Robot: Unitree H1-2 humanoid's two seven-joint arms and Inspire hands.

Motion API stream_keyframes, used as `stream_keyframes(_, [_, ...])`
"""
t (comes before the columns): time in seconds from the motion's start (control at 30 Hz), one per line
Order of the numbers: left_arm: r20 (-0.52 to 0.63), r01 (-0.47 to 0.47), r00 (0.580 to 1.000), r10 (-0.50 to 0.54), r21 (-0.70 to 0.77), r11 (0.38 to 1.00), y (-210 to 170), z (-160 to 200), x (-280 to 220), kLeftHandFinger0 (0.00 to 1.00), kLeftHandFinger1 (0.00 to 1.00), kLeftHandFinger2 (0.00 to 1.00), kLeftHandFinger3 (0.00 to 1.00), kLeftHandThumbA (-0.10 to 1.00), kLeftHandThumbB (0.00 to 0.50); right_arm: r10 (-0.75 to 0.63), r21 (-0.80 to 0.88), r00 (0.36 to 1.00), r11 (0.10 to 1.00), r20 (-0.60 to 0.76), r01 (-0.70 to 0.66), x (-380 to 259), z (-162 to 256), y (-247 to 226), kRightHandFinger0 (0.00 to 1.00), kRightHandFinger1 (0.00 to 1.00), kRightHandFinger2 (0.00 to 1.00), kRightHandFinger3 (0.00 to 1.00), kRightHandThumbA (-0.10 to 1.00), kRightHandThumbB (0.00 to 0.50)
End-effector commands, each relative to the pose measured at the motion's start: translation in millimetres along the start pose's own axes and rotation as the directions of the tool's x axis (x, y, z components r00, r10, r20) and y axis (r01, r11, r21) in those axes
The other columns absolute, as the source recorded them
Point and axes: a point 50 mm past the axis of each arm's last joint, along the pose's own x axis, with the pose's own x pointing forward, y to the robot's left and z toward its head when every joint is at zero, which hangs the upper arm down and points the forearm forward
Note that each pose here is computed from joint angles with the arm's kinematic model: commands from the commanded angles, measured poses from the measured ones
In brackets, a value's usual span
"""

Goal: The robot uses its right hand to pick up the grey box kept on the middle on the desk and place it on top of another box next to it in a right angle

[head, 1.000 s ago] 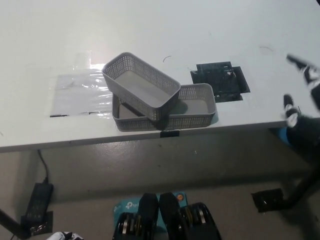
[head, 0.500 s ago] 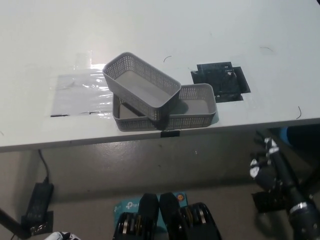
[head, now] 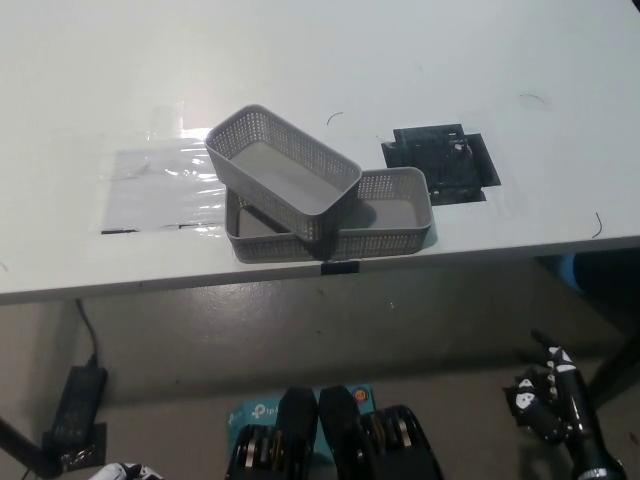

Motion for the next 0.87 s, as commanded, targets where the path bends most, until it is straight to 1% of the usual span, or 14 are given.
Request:
stream_keyframes(0.0, [0.026,-0.047,0.999,0.047,0.020,0.999,12.2,4.3,-4.6,0.27,0.30,0.45,0.62,0.19,0.328,-0.241,0.126,0.958,0.967,0.154,0.223,0.8,2.1,-19.3,0.32,0.45,0.67,0.89,-0.10,0.119])
stream_keyframes(0.03, [0.027,-0.047,0.999,0.046,0.022,0.999,12.2,4.6,-4.7,0.28,0.32,0.47,0.62,0.19,0.326,-0.226,0.110,0.964,0.971,0.142,0.211,0.3,0.3,-18.9,0.29,0.42,0.65,0.87,-0.10,0.118])
stream_keyframes(0.1, [0.033,-0.043,0.999,0.043,0.018,0.999,12.3,5.1,-3.6,0.29,0.33,0.48,0.61,0.18,0.327,-0.212,0.087,0.968,0.976,0.134,0.202,-0.6,-1.0,-18.4,0.29,0.42,0.64,0.86,-0.10,0.113])
stream_keyframes(0.13, [0.025,-0.045,0.999,0.044,0.014,0.999,12.2,5.2,-3.8,0.33,0.35,0.49,0.61,0.19,0.329,-0.177,0.057,0.975,0.984,0.130,0.171,-2.1,-0.4,-16.3,0.29,0.40,0.63,0.85,-0.10,0.110])
stream_keyframes(0.2, [0.028,-0.044,0.999,0.043,0.016,0.999,12.2,5.6,-4.0,0.30,0.33,0.47,0.62,0.19,0.324,-0.162,0.038,0.977,0.987,0.141,0.159,-2.8,-0.3,-14.9,0.26,0.36,0.61,0.86,-0.10,0.110])
stream_keyframes(0.27, [0.036,-0.051,0.998,0.051,0.012,0.999,11.8,8.0,-1.9,0.29,0.33,0.47,0.63,0.19,0.324,-0.152,0.012,0.977,0.988,0.153,0.152,1.0,2.2,-16.5,0.26,0.35,0.60,0.87,-0.10,0.119])
stream_keyframes(0.3, [0.046,-0.052,0.998,0.051,0.016,0.999,11.7,7.2,-1.7,0.28,0.32,0.47,0.63,0.19,0.320,-0.147,0.011,0.978,0.989,0.151,0.147,0.2,2.7,-16.2,0.26,0.36,0.60,0.87,-0.10,0.120])
stream_keyframes(0.37, [0.023,-0.050,0.999,0.049,0.020,0.999,12.0,7.5,-1.5,0.37,0.39,0.53,0.65,0.21,0.322,-0.132,-0.008,0.982,0.991,0.133,0.134,0.0,2.3,-16.7,0.29,0.40,0.60,0.91,-0.10,0.108])
stream_keyframes(0.4, [0.024,-0.046,0.999,0.045,0.016,0.999,12.2,7.5,-0.2,0.36,0.39,0.52,0.65,0.20,0.323,-0.129,-0.018,0.985,0.991,0.114,0.132,-2.3,1.2,-16.8,0.32,0.43,0.64,0.93,-0.10,0.100])
stream_keyframes(0.5, [0.018,-0.036,0.999,0.036,0.017,0.999,6.8,5.4,-1.5,0.35,0.38,0.51,0.64,0.21,0.322,-0.126,-0.017,0.988,0.992,0.090,0.128,-9.0,-4.8,-17.7,0.33,0.43,0.64,0.94,-0.10,0.101])
stream_keyframes(0.57, [0.026,-0.025,0.999,0.025,0.016,1.000,1.4,2.2,-2.8,0.30,0.32,0.46,0.62,0.18,0.311,-0.101,-0.039,0.993,0.994,0.066,0.104,-13.9,-9.5,-17.2,0.32,0.45,0.63,0.95,-0.10,0.103])
stream_keyframes(0.67, [0.020,-0.024,1.000,0.024,0.002,1.000,-1.3,1.2,-1.8,0.31,0.33,0.46,0.62,0.18,0.326,-0.069,-0.056,0.996,0.996,0.052,0.072,-13.9,-10.8,-19.0,0.37,0.48,0.65,0.98,-0.10,0.102])
stream_keyframes(0.77, [0.036,-0.021,0.999,0.021,-0.006,1.000,2.8,2.8,2.3,0.31,0.34,0.46,0.60,0.17,0.326,-0.068,-0.058,0.996,0.996,0.055,0.071,-11.5,-8.9,-20.9,0.39,0.48,0.65,1.00,-0.10,0.108])
stream_keyframes(0.83, [0.039,-0.025,0.999,0.025,0.015,1.000,3.1,2.2,1.7,0.34,0.36,0.48,0.60,0.19,0.330,-0.058,-0.048,0.997,0.997,0.052,0.060,-10.2,-10.6,-20.7,0.37,0.46,0.64,1.00,-0.10,0.104])
